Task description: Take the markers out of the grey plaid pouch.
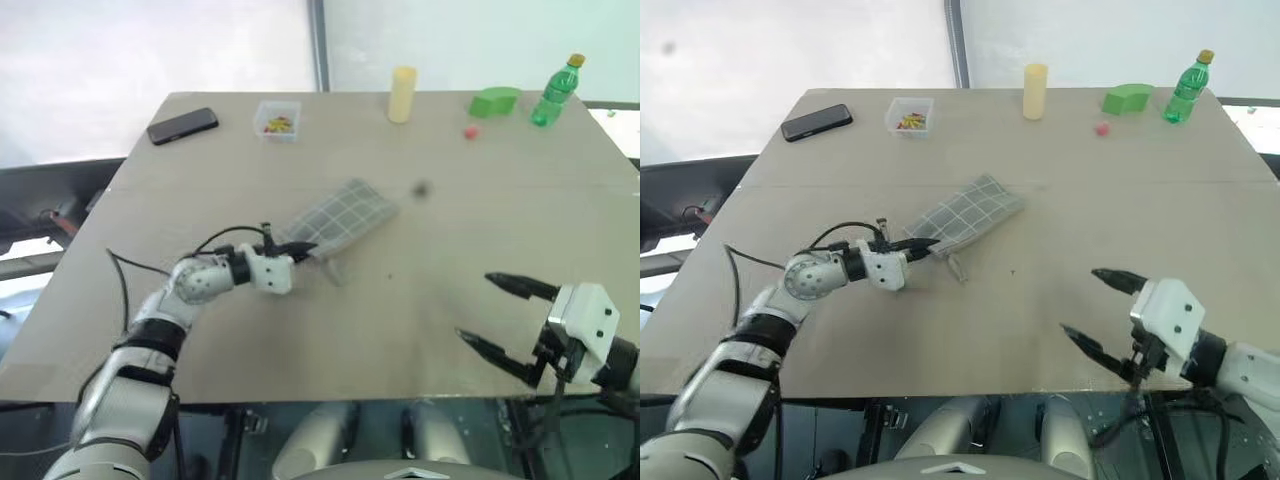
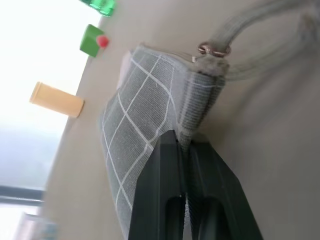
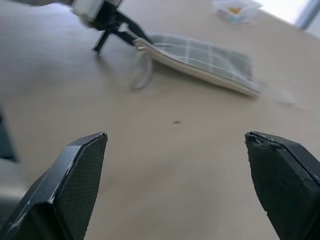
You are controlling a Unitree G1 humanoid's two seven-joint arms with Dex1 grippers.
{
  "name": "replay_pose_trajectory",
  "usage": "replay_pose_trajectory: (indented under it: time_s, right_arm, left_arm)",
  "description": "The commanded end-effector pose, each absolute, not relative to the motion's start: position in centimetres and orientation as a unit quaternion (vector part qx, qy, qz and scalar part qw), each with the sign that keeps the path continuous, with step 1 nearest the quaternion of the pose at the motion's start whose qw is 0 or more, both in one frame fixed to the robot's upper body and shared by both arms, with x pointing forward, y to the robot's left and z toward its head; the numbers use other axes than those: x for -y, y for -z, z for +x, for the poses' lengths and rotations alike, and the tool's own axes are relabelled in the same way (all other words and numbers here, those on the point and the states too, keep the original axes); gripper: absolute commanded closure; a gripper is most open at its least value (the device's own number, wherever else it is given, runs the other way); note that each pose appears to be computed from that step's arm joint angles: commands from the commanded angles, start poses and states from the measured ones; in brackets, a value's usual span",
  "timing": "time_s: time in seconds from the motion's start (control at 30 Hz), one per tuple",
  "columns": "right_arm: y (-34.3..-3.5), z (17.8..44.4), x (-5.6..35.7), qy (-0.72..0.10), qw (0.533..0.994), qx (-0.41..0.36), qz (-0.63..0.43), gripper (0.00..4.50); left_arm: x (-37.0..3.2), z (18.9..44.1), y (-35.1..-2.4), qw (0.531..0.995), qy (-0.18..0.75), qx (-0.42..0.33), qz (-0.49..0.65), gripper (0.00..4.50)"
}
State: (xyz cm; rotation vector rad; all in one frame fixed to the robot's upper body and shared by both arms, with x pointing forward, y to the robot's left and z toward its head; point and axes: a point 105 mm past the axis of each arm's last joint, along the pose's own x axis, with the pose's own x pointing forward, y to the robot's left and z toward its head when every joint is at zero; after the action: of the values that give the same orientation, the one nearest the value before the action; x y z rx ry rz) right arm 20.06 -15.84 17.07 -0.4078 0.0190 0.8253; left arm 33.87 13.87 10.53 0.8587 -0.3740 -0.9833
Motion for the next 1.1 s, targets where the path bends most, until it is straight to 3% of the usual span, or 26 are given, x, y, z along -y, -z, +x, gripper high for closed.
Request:
replay_pose_trajectory:
  time_s: [0.03, 0.27, 0.43, 0.67, 1.0, 1.1]
  right_arm:
    - [-18.8, 20.8, 14.9, -0.37, 0.906, 0.014, -0.207, 0.0]
    - [-22.0, 23.3, 12.6, -0.387, 0.907, 0.024, -0.163, 0.0]
    - [-22.8, 23.1, 11.1, -0.424, 0.892, 0.005, -0.159, 0.0]
    - [-21.2, 21.0, 7.7, -0.543, 0.835, -0.051, -0.072, 0.0]
    - [-20.9, 23.9, 6.0, -0.554, 0.829, -0.075, -0.001, 0.0]
    - [-22.0, 24.5, 5.4, -0.561, 0.826, -0.062, 0.013, 0.79]
  left_arm:
    - [-12.8, 33.9, -15.4, 0.834, 0.454, 0.215, 0.23, 4.5]
    - [-11.2, 31.2, -17.8, 0.817, 0.554, 0.16, 0.0, 4.5]
    - [-10.9, 30.3, -15.9, 0.813, 0.57, 0.114, -0.033, 4.5]
    - [-9.4, 29.8, -13.9, 0.805, 0.586, 0.085, -0.044, 4.5]
    - [-8.1, 29.3, -13.2, 0.796, 0.598, 0.087, -0.039, 4.5]
    - [-7.9, 29.1, -13.1, 0.794, 0.6, 0.087, -0.037, 4.5]
